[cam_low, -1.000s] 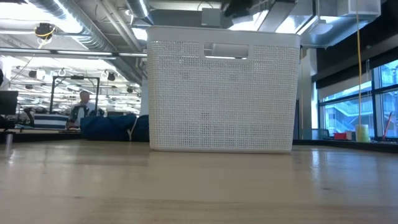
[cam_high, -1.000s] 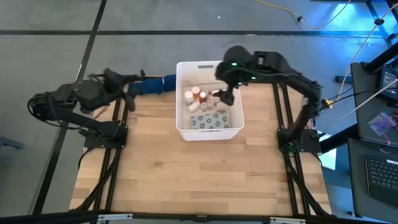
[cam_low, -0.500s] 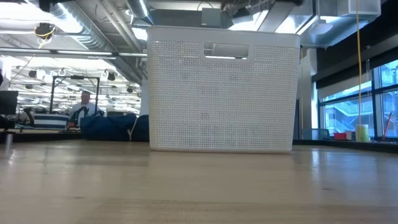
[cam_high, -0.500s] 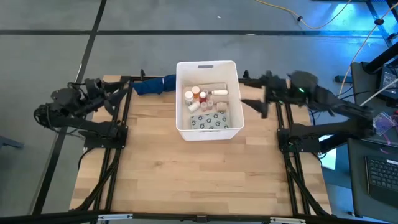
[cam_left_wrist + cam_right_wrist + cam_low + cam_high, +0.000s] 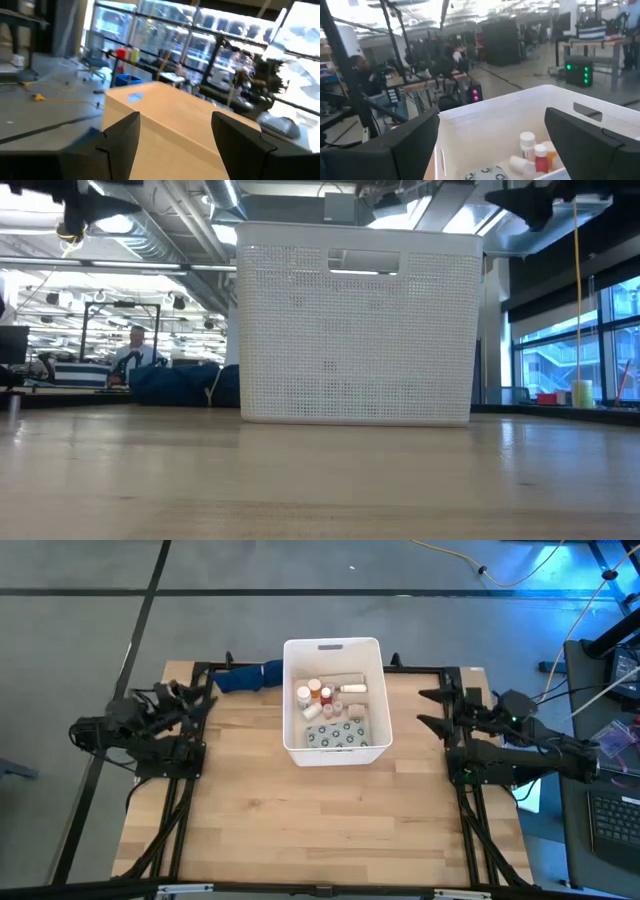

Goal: Pick & place medical supplies in basket/bin
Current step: Return to Home Position

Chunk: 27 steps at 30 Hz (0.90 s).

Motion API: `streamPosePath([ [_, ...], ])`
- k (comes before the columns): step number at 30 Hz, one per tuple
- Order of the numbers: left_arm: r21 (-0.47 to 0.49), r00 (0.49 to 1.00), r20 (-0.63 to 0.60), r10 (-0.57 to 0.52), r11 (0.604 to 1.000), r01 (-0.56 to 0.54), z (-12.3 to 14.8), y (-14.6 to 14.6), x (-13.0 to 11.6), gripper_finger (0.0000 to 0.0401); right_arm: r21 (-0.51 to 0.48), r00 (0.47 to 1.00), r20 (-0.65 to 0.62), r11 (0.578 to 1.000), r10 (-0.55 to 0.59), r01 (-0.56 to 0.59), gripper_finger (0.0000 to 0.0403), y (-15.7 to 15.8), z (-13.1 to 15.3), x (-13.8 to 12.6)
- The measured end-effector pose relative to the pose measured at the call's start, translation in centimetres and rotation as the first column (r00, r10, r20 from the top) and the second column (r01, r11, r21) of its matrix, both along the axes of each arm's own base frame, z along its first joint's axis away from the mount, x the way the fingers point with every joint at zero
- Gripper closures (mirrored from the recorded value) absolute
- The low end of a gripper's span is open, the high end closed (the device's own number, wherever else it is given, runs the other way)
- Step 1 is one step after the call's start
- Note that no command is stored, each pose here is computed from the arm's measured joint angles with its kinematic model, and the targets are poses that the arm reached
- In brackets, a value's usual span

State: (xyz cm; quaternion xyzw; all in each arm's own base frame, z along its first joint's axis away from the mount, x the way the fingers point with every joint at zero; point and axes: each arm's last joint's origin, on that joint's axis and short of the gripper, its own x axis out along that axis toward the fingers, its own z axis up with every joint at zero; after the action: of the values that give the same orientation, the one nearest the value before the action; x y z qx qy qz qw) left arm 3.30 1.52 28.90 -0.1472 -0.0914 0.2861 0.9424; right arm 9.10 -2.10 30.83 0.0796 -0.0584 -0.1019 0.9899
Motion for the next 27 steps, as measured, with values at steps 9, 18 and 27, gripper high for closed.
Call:
streamPosePath([
  [9,-0.039,1.0,0.002,-0.026,0.999,0.026,-4.1,-0.4,2.7,0.0162,-0.034,0.999,0.034,0.999,0.001,0.0,0.0042,0.4,-2.9,-1.5],
  [18,-0.058,1.0,-0.021,-0.02,0.998,0.019,-8.3,-0.6,4.7,0.0162,-0.039,0.997,0.081,0.999,0.004,-0.001,0.0042,0.5,-4.2,-2.2],
  [27,-0.095,0.999,-0.05,0.018,0.995,-0.022,-11.3,-0.6,5.6,0.0162,-0.044,0.997,0.072,0.999,0.0,0.004,0.0042,0.5,-6.6,-2.1],
])
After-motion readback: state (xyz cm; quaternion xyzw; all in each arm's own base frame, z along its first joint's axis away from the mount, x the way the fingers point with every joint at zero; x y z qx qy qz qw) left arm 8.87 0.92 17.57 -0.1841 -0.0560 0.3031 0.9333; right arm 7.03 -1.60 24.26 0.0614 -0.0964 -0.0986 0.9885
